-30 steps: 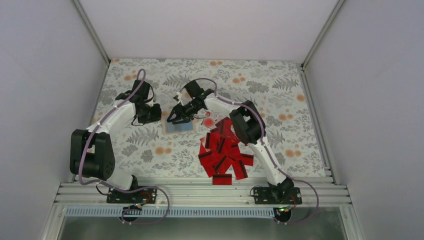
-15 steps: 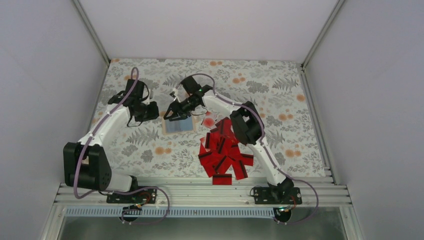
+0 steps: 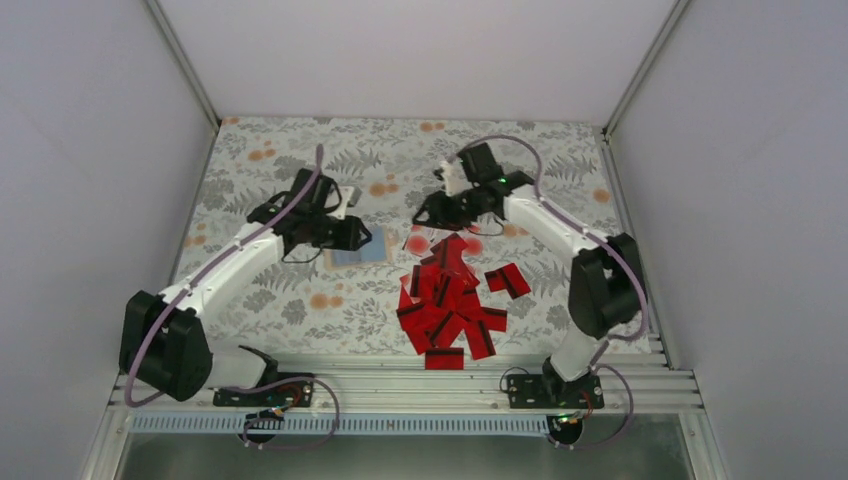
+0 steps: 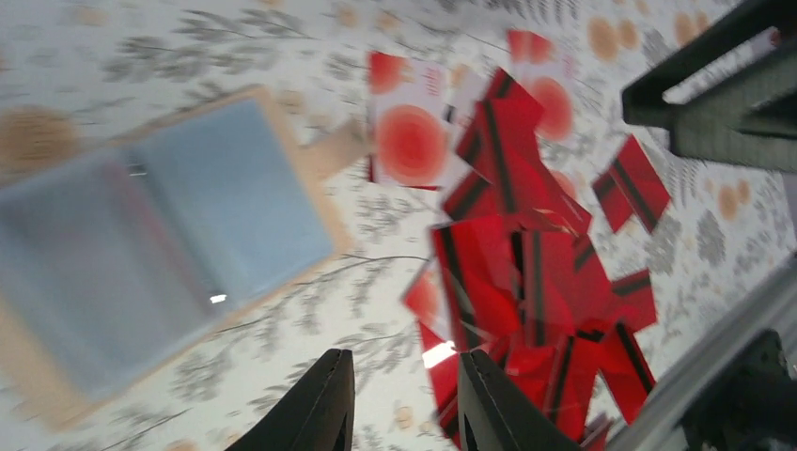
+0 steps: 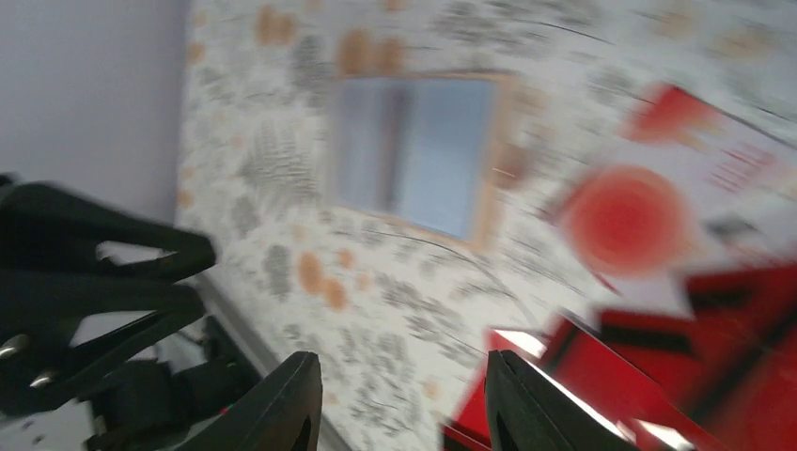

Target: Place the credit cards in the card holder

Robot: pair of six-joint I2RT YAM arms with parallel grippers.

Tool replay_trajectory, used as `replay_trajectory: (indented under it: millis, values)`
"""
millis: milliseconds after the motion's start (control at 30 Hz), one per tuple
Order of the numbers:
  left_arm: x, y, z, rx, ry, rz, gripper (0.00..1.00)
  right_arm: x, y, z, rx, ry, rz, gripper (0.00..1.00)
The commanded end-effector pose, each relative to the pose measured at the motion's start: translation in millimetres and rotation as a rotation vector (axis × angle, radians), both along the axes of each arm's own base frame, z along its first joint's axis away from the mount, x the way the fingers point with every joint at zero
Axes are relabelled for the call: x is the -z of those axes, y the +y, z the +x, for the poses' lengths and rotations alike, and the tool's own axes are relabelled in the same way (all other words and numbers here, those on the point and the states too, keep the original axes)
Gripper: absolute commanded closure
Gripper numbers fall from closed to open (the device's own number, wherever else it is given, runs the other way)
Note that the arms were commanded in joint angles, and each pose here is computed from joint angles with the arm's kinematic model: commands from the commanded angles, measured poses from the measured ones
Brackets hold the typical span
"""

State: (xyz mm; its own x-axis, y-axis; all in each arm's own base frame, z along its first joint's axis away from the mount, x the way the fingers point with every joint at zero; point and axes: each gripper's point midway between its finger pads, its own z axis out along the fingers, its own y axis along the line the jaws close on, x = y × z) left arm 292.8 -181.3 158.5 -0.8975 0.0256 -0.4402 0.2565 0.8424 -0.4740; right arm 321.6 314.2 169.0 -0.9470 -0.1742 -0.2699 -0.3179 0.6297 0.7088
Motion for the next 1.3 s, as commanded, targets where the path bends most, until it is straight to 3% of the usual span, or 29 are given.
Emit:
replay_trajectory:
  millis: [0,200,400,700,1267]
  values:
    - [0.1,-50.8,-0.1,0.117,-0.010,-0.057,0.70,29.1,-66.2,0.8,0.197,0.010,-0.124,0.55]
    - [22.4,-115.9,8.8,0.195,0.044,-0.033,0.71,53.3,-122.2,-5.5,0.313,0.057,-0.135,0.54]
    - [54.9,-158.9,27.7,0.204,0.137,0.014,0.74,74.7,-134.0,-2.2,0.330,0.134,-0.039,0.55]
    - [94.3,-179.7,46.1,0.203,0.229,0.076,0.79,105.8,-130.6,4.4,0.304,0.217,0.010,0.54]
    - [142.7,-193.9,36.1,0.248,0.326,0.139,0.80,155.0,-132.0,1.1,0.299,0.306,-0.038,0.54]
